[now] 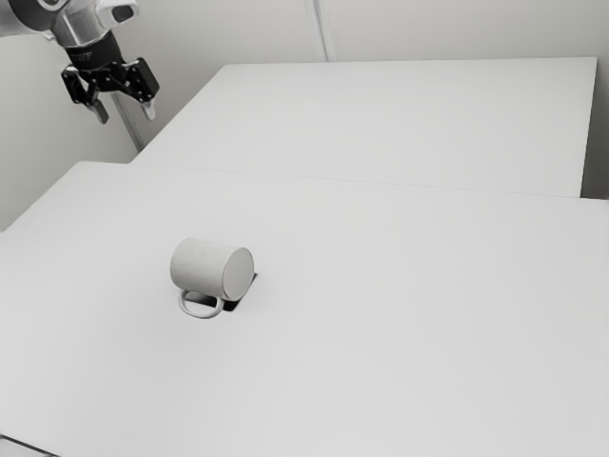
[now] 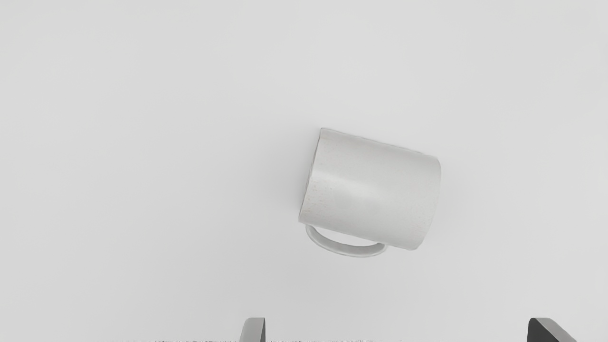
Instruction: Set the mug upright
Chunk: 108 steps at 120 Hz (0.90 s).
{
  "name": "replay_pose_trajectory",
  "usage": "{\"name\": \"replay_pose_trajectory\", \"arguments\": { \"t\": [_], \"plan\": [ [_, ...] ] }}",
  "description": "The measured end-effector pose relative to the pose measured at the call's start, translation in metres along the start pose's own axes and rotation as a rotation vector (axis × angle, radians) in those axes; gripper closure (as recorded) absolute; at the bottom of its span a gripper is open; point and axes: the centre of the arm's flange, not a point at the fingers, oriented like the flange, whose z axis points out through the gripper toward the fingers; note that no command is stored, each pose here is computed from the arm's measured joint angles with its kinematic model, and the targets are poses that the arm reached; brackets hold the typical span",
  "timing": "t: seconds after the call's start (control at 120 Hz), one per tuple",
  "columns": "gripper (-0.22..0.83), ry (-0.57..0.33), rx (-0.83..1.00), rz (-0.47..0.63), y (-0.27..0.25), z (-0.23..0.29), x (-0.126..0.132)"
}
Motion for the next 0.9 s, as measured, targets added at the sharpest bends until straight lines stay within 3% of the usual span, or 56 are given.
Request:
{"name": "replay_pose_trajectory", "arguments": {
  "t": [0.183,0.308,0.542,0.667,0.758,0.9],
  "plan": [
    [0.00,-0.047,-0.010,-0.016,-0.008,0.022,0.007],
    [0.00,-0.093,-0.113,-0.118,-0.057,0.059,0.020],
    [0.00,-0.152,-0.507,-0.266,-0.128,0.193,0.050],
    [0.00,-0.176,-0.721,-0.333,-0.144,0.272,0.037],
    [0.00,-0.157,-0.792,-0.324,-0.158,0.298,0.026],
    [0.00,-0.120,-0.823,-0.212,-0.165,0.313,0.021]
  ]
}}
